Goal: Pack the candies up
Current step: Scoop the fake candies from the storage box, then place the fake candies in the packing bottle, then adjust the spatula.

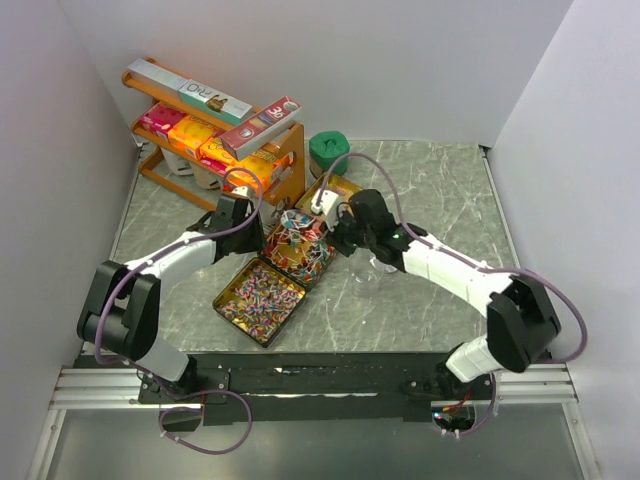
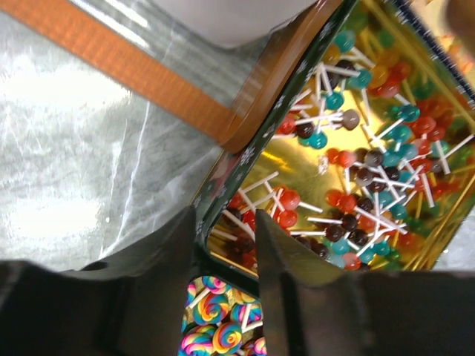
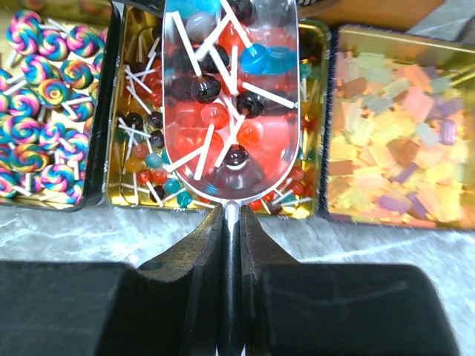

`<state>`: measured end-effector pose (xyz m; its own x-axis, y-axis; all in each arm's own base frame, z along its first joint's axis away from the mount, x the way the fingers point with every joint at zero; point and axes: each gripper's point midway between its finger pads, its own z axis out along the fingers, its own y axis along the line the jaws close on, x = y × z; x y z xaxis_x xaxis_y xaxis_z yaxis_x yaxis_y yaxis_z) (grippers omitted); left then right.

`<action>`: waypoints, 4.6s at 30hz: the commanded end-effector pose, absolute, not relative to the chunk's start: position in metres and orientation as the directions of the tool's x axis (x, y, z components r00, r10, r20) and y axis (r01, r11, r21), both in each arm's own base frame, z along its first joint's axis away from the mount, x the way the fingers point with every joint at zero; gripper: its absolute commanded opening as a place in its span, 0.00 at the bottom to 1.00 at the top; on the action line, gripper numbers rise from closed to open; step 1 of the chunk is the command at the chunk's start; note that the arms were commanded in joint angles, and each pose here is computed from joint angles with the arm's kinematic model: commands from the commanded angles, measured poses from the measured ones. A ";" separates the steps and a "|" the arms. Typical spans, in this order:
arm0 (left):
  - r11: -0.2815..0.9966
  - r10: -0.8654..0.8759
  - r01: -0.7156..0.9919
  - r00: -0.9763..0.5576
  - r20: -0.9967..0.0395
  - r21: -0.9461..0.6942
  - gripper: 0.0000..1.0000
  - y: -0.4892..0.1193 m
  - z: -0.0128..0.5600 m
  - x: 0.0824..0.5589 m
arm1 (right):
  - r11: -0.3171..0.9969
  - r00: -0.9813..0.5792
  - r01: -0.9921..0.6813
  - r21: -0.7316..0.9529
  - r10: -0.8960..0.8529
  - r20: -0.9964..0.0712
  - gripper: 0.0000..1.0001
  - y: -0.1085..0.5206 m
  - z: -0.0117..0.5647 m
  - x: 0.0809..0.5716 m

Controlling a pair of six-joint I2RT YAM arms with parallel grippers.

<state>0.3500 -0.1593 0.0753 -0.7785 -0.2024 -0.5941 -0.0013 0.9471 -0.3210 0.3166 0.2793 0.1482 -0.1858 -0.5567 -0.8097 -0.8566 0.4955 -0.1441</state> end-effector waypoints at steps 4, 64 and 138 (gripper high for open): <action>0.928 -0.218 0.061 -0.709 -0.671 -0.367 0.52 -0.172 0.116 0.371 | 0.583 -0.214 -0.800 -0.140 -0.496 -0.842 0.00 0.249 0.186 0.295; 0.933 -0.247 0.056 -0.619 -0.746 -0.356 0.97 -0.161 0.155 0.359 | 0.924 -0.893 -0.371 0.092 -0.329 -0.307 0.00 0.120 0.183 0.145; 0.570 0.076 0.685 -0.593 -0.801 -0.453 0.77 -0.276 0.207 0.296 | 0.429 -0.019 -0.881 -0.202 -0.457 -0.889 0.00 0.249 0.337 0.231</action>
